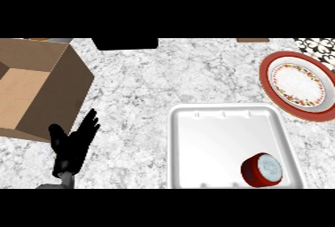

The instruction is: Pick the can from the tray and place it in the plate

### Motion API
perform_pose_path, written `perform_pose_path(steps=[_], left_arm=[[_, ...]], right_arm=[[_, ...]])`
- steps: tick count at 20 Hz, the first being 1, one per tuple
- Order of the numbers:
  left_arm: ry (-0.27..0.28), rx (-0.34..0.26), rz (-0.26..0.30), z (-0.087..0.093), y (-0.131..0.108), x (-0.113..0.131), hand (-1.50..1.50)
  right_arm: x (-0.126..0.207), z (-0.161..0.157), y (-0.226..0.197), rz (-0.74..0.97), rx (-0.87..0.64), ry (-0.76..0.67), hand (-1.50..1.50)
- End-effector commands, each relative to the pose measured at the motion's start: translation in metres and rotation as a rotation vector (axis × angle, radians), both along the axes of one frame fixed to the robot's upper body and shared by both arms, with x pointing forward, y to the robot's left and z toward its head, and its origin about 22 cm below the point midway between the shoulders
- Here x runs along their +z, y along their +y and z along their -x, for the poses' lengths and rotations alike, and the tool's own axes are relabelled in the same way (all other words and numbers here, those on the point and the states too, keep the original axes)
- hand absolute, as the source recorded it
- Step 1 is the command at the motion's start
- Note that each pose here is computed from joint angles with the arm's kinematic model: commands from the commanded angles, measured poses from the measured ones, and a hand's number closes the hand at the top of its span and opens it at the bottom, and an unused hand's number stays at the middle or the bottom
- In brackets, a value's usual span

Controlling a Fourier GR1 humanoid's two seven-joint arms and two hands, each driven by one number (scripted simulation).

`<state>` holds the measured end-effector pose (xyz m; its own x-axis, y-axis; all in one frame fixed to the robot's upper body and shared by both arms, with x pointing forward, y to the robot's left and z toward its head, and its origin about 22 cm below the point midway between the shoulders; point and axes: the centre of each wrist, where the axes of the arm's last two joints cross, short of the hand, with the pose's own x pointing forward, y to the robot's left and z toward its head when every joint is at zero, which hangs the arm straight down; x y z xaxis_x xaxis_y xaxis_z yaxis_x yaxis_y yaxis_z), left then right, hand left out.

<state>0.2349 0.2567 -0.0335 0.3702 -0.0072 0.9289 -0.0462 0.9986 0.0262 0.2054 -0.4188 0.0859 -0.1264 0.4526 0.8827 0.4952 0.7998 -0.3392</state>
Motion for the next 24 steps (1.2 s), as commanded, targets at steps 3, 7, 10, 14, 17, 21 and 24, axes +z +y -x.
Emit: perform_pose_path(steps=[3, 7, 10, 14, 17, 21, 24], left_arm=[[-0.003, -0.048, 0.020, 0.016, 0.001, 0.004, 0.00], [-0.005, -0.036, 0.030, 0.012, -0.019, 0.002, 0.00], [0.009, -0.044, 0.021, 0.006, -0.013, -0.005, 0.00], [0.015, -0.027, 0.010, -0.003, -0.003, 0.005, 0.00], [0.001, -0.057, 0.034, 0.004, -0.019, -0.005, 0.00], [0.014, -0.057, 0.047, -0.001, -0.039, -0.001, 0.00], [0.018, -0.034, 0.020, -0.001, -0.019, 0.009, 0.00]], right_arm=[[0.002, 0.069, 0.001, 0.052, 0.020, 0.024, -1.50], [0.022, 0.072, -0.001, 0.206, 0.110, 0.282, -1.50], [0.048, 0.071, -0.006, 0.300, 0.211, 0.470, -1.50], [0.066, 0.069, 0.024, 0.367, 0.267, 0.562, -1.50], [0.070, 0.062, 0.055, 0.403, 0.225, 0.631, -1.50], [0.061, 0.056, 0.077, 0.418, 0.237, 0.706, -1.50], [0.053, 0.045, 0.105, 0.421, 0.227, 0.700, -1.50]])
